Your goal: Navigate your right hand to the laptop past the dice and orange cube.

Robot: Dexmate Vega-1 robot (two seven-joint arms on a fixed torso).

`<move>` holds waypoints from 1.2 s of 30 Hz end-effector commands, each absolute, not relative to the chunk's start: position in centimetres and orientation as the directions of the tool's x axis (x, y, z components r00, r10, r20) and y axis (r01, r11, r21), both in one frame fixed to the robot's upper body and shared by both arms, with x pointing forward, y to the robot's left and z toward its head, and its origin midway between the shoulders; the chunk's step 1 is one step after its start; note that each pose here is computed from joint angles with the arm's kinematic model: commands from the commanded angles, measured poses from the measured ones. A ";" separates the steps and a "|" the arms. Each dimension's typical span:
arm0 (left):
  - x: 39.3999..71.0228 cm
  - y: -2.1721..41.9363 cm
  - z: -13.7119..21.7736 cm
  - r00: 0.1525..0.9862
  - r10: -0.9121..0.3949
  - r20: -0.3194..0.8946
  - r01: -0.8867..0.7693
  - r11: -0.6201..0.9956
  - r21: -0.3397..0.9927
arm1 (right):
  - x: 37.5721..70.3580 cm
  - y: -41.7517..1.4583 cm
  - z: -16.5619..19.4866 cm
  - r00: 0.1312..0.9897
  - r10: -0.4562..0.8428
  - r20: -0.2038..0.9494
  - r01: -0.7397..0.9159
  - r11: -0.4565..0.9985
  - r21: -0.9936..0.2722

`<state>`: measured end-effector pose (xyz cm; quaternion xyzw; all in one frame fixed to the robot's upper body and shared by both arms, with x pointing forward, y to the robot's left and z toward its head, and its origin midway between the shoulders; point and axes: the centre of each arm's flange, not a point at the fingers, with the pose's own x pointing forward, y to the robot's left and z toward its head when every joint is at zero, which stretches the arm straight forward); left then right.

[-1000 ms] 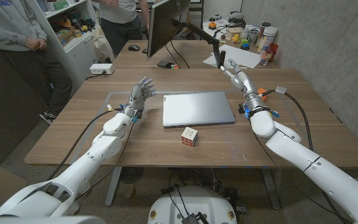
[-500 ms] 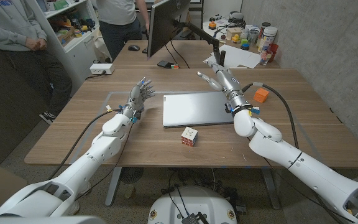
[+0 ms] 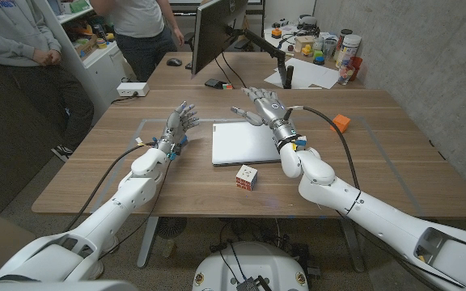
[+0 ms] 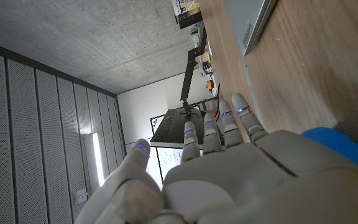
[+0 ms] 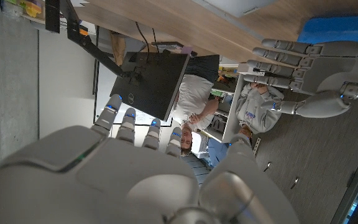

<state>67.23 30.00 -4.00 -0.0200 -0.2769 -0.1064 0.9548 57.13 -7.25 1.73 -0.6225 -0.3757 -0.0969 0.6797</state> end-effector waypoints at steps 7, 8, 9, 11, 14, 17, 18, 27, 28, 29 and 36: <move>67.3 30.6 -3.7 0.816 -0.198 0.543 0.215 0.976 0.032 | 63.6 -4.9 -2.3 0.823 0.282 0.493 0.507 0.024 -0.861; 67.3 30.6 -3.6 0.816 -0.198 0.543 0.215 0.976 0.032 | 63.9 -5.0 -2.6 0.832 0.273 0.483 0.496 0.024 -0.868; 67.3 30.6 -3.5 0.815 -0.199 0.544 0.215 0.976 0.034 | 64.2 -5.1 -2.8 0.836 0.267 0.479 0.492 0.023 -0.870; 67.4 30.6 -3.4 0.814 -0.202 0.545 0.219 0.975 0.036 | 64.6 -5.2 -3.2 0.844 0.254 0.472 0.485 0.016 -0.875; 67.6 30.5 -3.3 0.812 -0.206 0.546 0.223 0.974 0.036 | 65.2 -5.4 -3.8 0.854 0.243 0.459 0.473 0.001 -0.881; 67.7 30.4 -3.2 0.810 -0.211 0.547 0.228 0.973 0.037 | 65.8 -5.5 -4.4 0.864 0.234 0.446 0.461 -0.012 -0.887; 67.8 30.4 -3.1 0.810 -0.212 0.547 0.229 0.973 0.037 | 66.0 -5.6 -4.5 0.867 0.230 0.442 0.456 -0.013 -0.890; 68.1 30.4 -3.3 0.815 -0.207 0.541 0.224 0.974 0.034 | 66.7 -6.2 -4.8 0.872 0.225 0.435 0.450 -0.018 -0.893; 68.1 30.4 -3.3 0.816 -0.207 0.540 0.225 0.974 0.033 | 66.7 -6.2 -4.7 0.871 0.226 0.437 0.451 -0.014 -0.892; 68.1 30.4 -3.3 0.816 -0.207 0.540 0.224 0.974 0.034 | 66.7 -6.2 -4.7 0.871 0.226 0.436 0.450 -0.015 -0.893; 68.2 30.5 -3.3 0.817 -0.205 0.539 0.222 0.974 0.035 | 66.6 -6.2 -4.6 0.871 0.231 0.434 0.450 -0.017 -0.893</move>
